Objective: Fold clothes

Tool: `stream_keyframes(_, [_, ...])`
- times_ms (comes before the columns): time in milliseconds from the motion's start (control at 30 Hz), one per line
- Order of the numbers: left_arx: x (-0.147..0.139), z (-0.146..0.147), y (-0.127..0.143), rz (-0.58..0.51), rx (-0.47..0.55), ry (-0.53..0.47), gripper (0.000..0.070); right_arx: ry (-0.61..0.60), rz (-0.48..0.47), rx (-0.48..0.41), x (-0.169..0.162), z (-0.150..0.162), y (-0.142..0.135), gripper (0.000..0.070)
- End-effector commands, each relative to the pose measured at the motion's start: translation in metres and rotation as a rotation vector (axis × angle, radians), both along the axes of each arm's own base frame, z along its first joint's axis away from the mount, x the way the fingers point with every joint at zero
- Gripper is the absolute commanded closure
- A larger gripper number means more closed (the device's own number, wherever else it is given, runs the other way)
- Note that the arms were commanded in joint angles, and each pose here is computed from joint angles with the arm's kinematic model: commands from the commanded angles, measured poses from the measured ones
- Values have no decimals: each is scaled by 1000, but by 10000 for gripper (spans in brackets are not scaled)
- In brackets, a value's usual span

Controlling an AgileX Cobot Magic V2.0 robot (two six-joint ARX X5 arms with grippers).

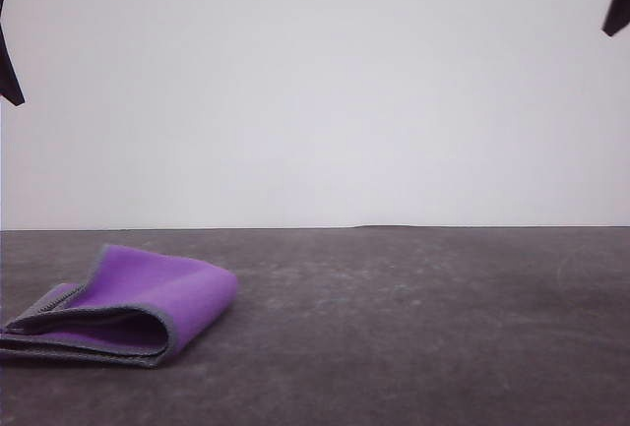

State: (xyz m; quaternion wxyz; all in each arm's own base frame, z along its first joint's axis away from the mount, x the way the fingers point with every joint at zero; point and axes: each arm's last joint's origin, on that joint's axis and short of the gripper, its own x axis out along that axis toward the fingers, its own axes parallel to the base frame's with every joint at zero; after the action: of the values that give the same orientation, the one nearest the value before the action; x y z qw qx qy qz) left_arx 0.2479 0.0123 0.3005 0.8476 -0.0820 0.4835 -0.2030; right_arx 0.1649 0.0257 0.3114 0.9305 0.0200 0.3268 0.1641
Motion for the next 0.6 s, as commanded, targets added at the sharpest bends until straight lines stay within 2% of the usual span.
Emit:
stream_keyframes(0, [3,2,1,-8,3,-11,675,-12,16,-18,1,1,0,695])
stream_keyframes(567, [3,3,1,19,-12,-3,688,-23,19,-21,2,2,0,690])
